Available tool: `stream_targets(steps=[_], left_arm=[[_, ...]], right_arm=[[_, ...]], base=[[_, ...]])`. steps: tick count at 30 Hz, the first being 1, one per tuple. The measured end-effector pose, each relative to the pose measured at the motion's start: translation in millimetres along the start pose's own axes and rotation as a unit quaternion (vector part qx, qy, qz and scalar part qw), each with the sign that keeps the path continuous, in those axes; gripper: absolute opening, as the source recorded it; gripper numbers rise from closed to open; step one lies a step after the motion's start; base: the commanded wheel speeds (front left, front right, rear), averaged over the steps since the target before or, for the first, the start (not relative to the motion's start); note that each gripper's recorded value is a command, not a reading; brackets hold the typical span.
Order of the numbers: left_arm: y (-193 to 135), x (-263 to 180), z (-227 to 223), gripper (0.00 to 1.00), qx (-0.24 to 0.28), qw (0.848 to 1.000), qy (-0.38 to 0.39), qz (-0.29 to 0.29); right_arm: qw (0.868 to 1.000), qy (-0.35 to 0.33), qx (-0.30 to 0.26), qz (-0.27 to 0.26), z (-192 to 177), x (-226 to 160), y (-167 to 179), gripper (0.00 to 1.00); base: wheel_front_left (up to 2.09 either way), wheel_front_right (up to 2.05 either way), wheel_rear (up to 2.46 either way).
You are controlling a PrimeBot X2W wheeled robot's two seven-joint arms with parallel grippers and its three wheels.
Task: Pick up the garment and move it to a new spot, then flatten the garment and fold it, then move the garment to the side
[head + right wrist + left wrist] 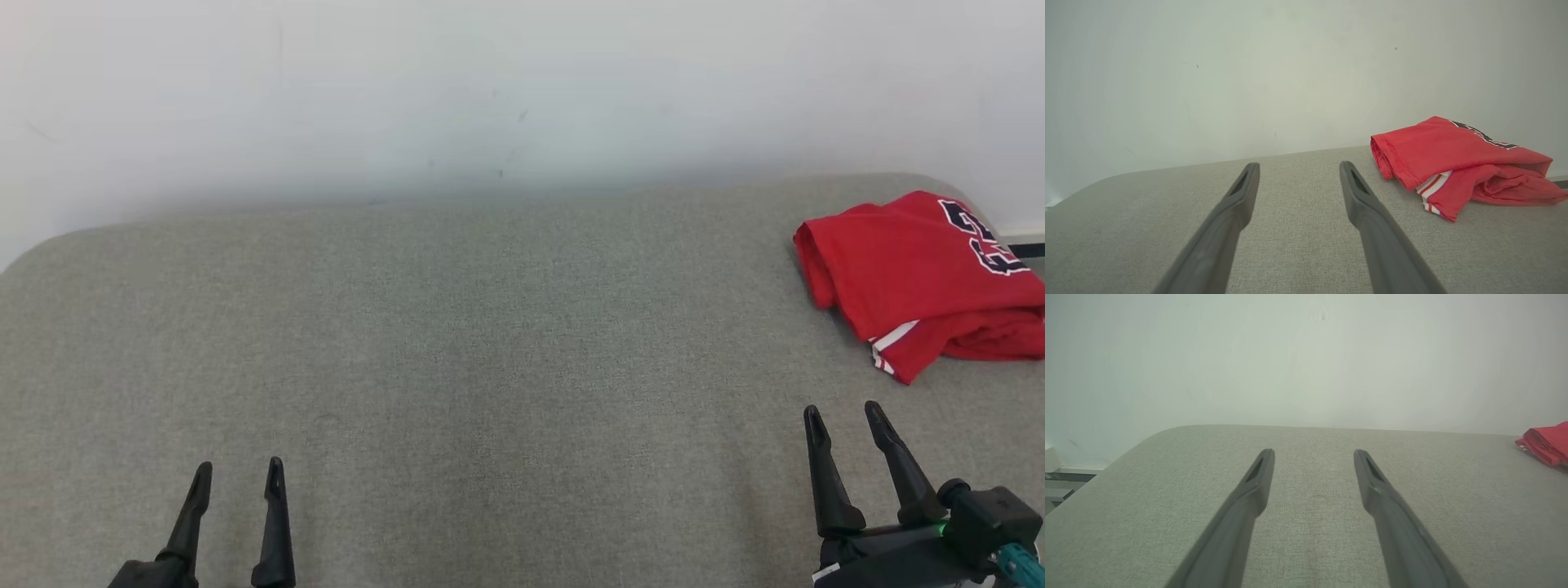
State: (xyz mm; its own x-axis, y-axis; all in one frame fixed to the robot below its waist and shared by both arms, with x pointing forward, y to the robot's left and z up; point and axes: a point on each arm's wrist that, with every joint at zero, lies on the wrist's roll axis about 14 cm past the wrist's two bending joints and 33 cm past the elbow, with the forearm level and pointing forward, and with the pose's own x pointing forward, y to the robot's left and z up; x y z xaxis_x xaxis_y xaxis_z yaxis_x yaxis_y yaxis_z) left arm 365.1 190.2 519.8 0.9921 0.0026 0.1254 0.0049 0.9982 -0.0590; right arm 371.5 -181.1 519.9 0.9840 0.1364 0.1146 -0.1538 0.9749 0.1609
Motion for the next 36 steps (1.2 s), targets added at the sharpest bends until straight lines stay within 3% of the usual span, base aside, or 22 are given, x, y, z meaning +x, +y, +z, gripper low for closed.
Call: stream_targets(steps=[20, 21, 27, 36], left_arm=[[11.1, -6.2, -0.1, 1.00, 0.012, 1.000, 0.002, 0.014], [11.2, -6.1, 0.0, 0.00, 0.012, 1.000, 0.002, 0.015], [10.4, -15.3, -24.0, 0.00, 0.002, 0.999, 0.042, 0.020], [17.0, -15.9, -32.2, 0.00, -0.086, 0.993, 0.063, 0.045]], right_arm=[[1.000, 0.008, 0.000, -0.004, -2.3, -5.8, 1.2, 1.00], [1.000, 0.009, 0.000, -0.004, -2.4, -5.9, 1.2, 0.00], [0.999, 0.050, 0.013, -0.014, -28.9, -18.6, 0.5, 0.00], [0.993, 0.056, 0.092, -0.042, -31.9, -18.1, -6.6, 0.00]], base=[[0.00, 0.00, 0.00], [0.00, 0.00, 0.00], [0.00, 0.00, 0.00], [0.00, 0.00, 0.00]])
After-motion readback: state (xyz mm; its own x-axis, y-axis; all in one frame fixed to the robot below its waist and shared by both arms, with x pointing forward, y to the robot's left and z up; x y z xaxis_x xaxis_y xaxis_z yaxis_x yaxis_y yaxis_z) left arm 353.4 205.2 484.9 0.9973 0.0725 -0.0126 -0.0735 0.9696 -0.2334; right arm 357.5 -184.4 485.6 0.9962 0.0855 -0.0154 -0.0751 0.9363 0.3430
